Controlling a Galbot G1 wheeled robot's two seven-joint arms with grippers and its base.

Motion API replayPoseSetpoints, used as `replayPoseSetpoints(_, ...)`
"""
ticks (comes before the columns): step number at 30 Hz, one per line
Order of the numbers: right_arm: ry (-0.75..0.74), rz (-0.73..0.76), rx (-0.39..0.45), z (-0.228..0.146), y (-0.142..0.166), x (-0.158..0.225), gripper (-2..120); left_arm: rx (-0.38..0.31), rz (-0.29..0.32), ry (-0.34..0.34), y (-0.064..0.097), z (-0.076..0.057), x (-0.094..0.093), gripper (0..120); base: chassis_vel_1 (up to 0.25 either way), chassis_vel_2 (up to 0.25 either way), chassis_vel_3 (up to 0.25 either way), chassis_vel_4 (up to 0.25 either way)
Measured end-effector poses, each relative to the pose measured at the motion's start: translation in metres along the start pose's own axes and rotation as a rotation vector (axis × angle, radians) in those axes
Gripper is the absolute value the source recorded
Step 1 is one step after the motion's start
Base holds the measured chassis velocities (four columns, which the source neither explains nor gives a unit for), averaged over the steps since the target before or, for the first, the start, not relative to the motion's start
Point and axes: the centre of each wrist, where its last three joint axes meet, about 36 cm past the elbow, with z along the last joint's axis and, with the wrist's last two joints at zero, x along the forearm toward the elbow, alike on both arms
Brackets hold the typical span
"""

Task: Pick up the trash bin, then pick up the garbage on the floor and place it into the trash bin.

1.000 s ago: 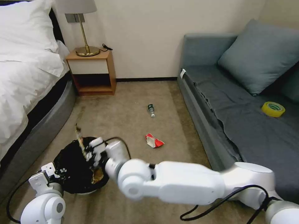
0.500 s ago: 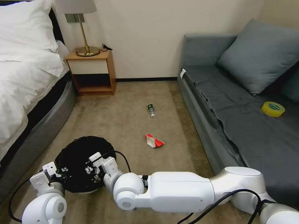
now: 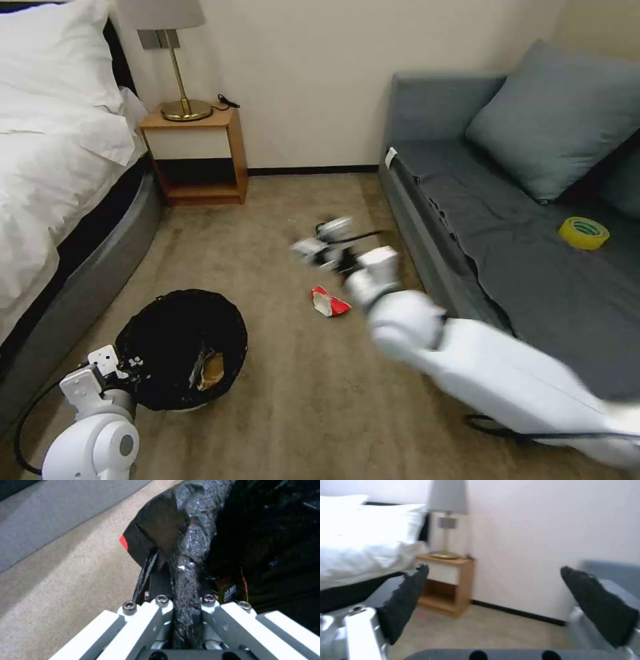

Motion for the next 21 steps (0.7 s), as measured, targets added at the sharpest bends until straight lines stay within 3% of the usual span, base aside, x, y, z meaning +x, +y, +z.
replayPoseSetpoints(3, 0.002, 0.161, 0.022, -0.008, -0.014, 0.046, 100, 0.001, 0.003, -0.001, 0.0, 0.001, 0.0, 3, 0.0, 0.0, 0.0, 0.0)
replayPoseSetpoints(5, 0.013, 0.192, 0.028, -0.007, -0.014, 0.056, 100, 0.002, 0.005, -0.002, 0.0, 0.001, 0.001, 3, 0.0, 0.0, 0.0, 0.0)
replayPoseSetpoints(9, 0.116, 0.268, -0.018, 0.009, 0.013, 0.107, 100, 0.005, 0.014, -0.011, -0.001, 0.0, 0.003, 3, 0.0, 0.0, 0.0, 0.0)
replayPoseSetpoints(21, 0.122, 0.269, 0.002, 0.044, 0.058, 0.143, 100, 0.009, 0.02, -0.033, 0.0, -0.006, 0.009, 2, 0.0, 0.0, 0.0, 0.0)
